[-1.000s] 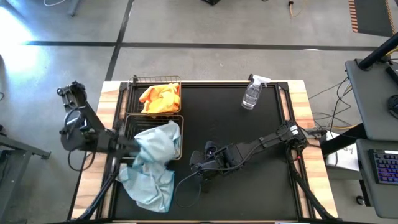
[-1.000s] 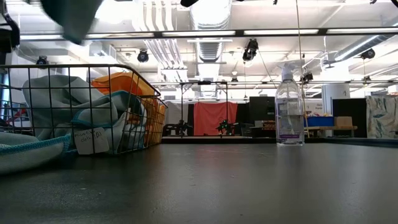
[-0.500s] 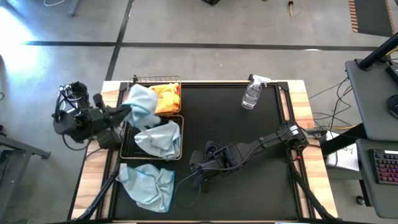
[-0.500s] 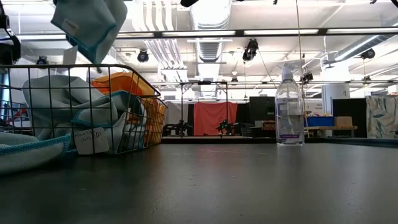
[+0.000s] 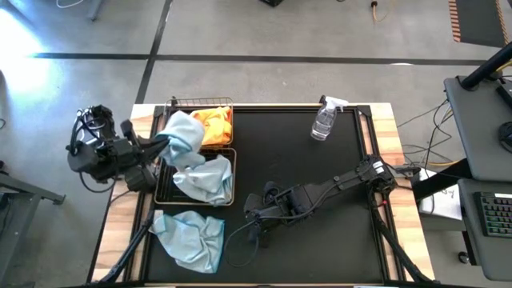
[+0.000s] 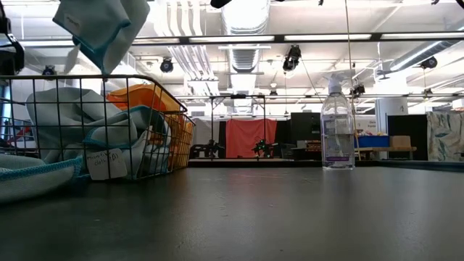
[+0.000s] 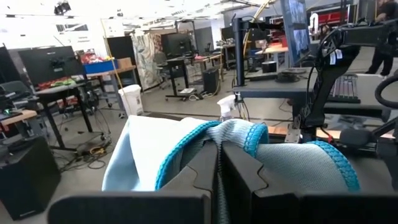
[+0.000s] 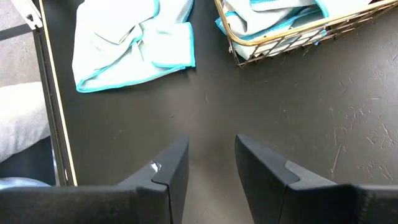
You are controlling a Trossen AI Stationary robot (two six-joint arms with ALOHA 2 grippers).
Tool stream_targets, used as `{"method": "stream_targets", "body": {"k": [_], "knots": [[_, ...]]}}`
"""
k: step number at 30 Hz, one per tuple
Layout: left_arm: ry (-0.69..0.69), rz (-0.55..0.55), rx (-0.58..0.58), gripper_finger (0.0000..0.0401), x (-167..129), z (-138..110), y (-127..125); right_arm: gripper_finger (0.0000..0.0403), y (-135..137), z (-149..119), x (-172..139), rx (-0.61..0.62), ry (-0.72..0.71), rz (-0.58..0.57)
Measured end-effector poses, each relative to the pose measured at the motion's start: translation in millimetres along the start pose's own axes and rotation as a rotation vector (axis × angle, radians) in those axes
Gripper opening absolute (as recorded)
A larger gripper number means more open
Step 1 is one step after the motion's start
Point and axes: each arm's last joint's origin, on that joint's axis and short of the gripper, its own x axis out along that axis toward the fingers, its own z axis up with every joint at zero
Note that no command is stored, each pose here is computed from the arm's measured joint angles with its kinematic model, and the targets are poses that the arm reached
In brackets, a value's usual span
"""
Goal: Sort microfiber towel by color & place in baskets
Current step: Put the blue towel into the bottom wire basket
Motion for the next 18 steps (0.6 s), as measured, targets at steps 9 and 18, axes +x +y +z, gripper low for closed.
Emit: {"method": "stream_targets", "body": {"k": [9,18], "knots": [[-0.001,-0.024,0.032,0.0002,1,-1,-10,0.0123,1,-1,0,-0.002,0.001,0.001],[-0.012,-0.125,0.037,0.0032,0,-1,-13,0.0123,6,-5,-2,-0.014,0.003,0.008]]}}
